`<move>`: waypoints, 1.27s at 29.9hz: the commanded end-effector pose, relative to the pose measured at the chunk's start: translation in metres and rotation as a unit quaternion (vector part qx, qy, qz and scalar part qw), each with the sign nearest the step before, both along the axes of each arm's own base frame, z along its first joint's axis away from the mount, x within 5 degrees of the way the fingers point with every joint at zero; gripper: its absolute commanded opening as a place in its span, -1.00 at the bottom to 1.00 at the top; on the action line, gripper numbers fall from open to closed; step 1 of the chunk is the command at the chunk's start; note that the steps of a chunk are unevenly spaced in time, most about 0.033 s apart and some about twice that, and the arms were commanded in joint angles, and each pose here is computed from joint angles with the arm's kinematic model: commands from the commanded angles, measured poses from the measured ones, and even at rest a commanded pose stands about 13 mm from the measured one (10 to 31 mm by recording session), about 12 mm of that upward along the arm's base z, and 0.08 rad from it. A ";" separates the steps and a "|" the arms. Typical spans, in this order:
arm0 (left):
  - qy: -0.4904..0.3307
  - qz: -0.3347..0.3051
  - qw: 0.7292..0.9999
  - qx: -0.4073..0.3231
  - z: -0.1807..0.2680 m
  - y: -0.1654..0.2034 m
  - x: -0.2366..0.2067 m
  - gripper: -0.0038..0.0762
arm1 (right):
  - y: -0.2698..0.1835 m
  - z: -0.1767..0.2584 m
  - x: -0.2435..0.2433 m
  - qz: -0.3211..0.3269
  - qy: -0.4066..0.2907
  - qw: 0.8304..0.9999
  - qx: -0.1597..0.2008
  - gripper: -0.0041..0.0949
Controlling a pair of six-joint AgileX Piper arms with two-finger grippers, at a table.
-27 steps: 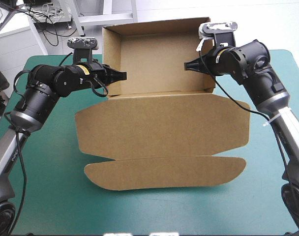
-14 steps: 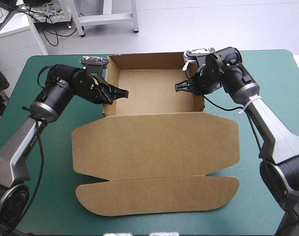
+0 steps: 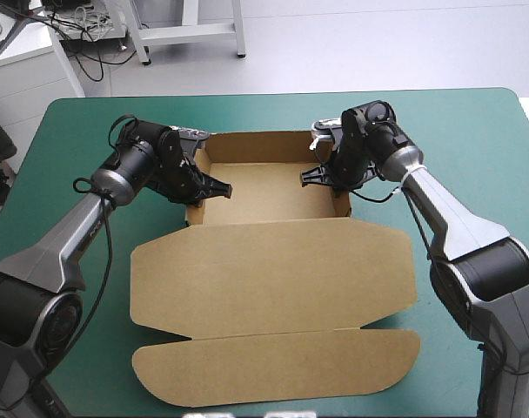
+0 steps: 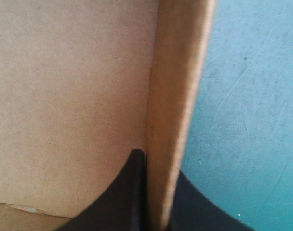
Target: Fold the box
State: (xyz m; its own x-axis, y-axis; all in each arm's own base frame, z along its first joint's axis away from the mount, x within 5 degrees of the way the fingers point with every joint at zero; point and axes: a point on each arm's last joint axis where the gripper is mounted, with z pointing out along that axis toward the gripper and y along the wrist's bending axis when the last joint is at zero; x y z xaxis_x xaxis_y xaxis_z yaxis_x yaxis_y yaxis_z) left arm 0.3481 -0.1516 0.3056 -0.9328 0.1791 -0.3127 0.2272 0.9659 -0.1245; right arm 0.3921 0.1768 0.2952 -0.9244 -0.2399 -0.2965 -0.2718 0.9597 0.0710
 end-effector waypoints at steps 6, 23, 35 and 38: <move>-0.010 -0.052 0.998 -0.046 0.011 -0.016 -0.002 -0.79 | 0.003 0.023 -0.007 0.037 -0.024 0.999 0.015 -0.95; 0.005 -0.035 0.997 -0.064 0.010 -0.018 -0.004 0.50 | 0.007 0.024 -0.010 0.036 -0.014 0.998 0.040 0.72; -0.075 -0.038 0.995 -0.044 0.051 -0.004 -0.016 0.50 | -0.010 0.051 -0.017 0.033 -0.067 0.997 0.001 0.72; -0.102 -0.040 0.992 -0.055 0.071 -0.001 -0.024 0.50 | -0.016 0.067 -0.024 0.033 -0.086 0.996 0.007 0.72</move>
